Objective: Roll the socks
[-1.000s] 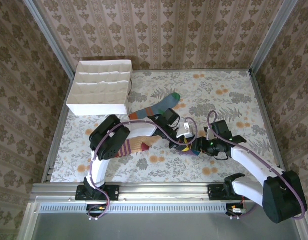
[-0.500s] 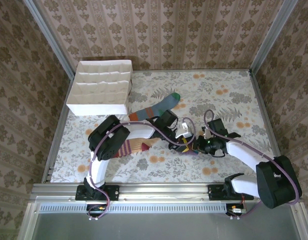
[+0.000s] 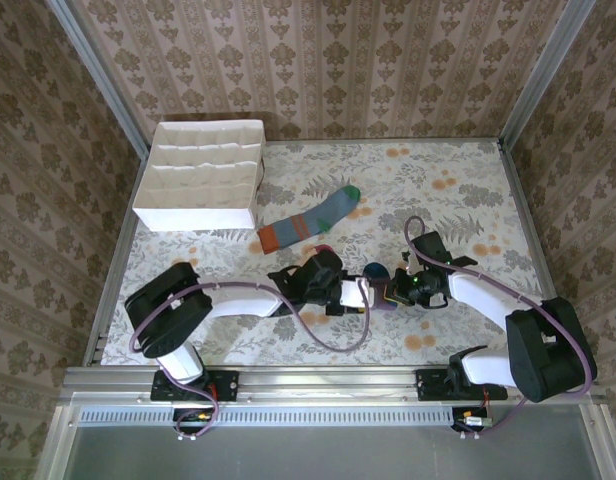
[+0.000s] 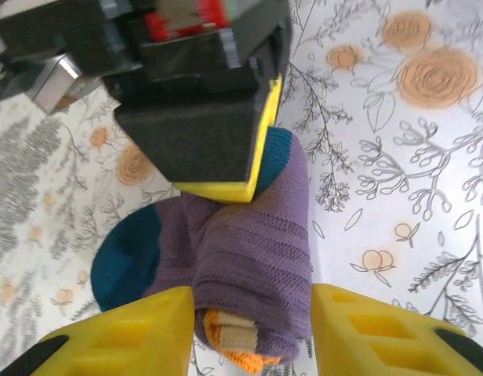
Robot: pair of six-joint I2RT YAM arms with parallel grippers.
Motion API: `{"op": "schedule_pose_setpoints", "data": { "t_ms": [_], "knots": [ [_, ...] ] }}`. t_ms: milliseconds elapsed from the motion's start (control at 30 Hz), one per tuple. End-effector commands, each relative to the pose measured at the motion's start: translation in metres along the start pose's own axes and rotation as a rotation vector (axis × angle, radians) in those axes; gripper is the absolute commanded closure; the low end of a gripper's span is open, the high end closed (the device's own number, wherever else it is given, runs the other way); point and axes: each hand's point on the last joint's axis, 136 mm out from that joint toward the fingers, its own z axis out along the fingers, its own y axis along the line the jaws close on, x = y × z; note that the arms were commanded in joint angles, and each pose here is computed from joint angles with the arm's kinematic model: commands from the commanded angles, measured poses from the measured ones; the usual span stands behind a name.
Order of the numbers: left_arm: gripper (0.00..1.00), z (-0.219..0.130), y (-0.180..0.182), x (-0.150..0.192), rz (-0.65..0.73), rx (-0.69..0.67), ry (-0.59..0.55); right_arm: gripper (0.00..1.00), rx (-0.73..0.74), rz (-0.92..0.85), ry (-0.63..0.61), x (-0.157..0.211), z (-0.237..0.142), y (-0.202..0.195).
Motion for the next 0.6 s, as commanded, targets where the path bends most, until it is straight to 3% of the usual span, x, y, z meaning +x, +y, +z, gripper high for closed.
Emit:
{"op": "schedule_pose_setpoints", "data": {
  "t_ms": [0, 400, 467, 533, 567],
  "knots": [
    [0.63, 0.006, 0.013, 0.002, 0.214, -0.145, 0.064, 0.94, 0.146, 0.024, 0.042, 0.011, 0.004, -0.032],
    [0.62, 0.047, -0.021, 0.039, 0.26, -0.013, 0.193, 0.95, 0.129, 0.02, 0.079, 0.012, 0.005, -0.026],
    [0.69, 0.05, -0.025, 0.048, 0.232, 0.024, 0.242, 0.93, 0.117, 0.015, 0.078, 0.011, 0.004, -0.022],
    [0.87, 0.05, -0.03, 0.052, 0.18, 0.085, 0.28, 0.86, 0.085, 0.002, 0.063, 0.008, 0.002, -0.015],
    [0.95, 0.048, -0.032, 0.05, 0.135, 0.124, 0.273, 0.77, 0.065, -0.006, 0.047, 0.006, 0.0, -0.011]
  ]
}}
